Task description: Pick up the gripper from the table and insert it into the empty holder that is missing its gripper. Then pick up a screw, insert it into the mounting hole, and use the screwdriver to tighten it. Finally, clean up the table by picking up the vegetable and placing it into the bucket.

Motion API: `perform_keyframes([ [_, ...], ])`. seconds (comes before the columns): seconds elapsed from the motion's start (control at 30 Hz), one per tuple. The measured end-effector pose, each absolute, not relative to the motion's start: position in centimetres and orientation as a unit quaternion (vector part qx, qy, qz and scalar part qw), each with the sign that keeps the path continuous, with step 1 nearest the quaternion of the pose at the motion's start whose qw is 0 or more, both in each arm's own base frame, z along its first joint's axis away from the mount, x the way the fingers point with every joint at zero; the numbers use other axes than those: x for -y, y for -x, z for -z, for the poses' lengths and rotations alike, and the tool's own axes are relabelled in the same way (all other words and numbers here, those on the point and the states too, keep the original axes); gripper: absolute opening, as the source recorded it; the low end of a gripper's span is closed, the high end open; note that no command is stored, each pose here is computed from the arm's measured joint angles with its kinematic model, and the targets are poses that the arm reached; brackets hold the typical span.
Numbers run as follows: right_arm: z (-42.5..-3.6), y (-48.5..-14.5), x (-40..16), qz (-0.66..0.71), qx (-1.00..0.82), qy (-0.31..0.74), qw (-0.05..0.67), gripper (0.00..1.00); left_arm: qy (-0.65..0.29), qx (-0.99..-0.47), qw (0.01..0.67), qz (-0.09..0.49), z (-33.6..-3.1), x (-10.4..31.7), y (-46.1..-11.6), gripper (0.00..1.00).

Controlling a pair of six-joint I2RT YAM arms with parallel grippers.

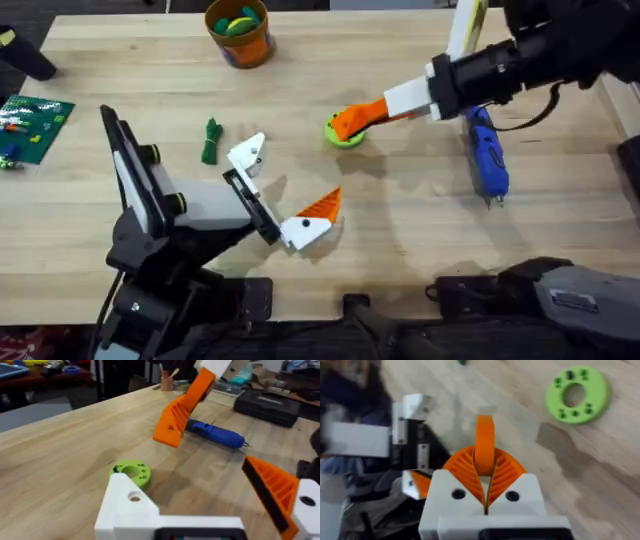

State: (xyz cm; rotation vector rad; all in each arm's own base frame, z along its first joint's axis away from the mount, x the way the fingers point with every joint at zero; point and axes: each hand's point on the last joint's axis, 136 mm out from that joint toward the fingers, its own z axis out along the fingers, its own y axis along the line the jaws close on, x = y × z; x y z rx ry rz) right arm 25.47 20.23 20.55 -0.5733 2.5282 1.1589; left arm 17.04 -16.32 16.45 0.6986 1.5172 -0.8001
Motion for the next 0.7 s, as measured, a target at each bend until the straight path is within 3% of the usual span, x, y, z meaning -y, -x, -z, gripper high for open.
perform_keyframes([
  [0.23, -21.8, -23.8, -22.2, -0.499, -0.823, 0.237, 0.129, 0.020, -0.320, -0.646, 0.589, 0.365, -16.4, 16.9, -16.1, 0.990],
  [0.7, -18.0, -22.2, -23.6, -0.619, -0.753, 0.218, 0.048, 0.019, -0.334, -0.639, 0.580, 0.379, -16.4, 17.3, -15.5, 0.990],
])
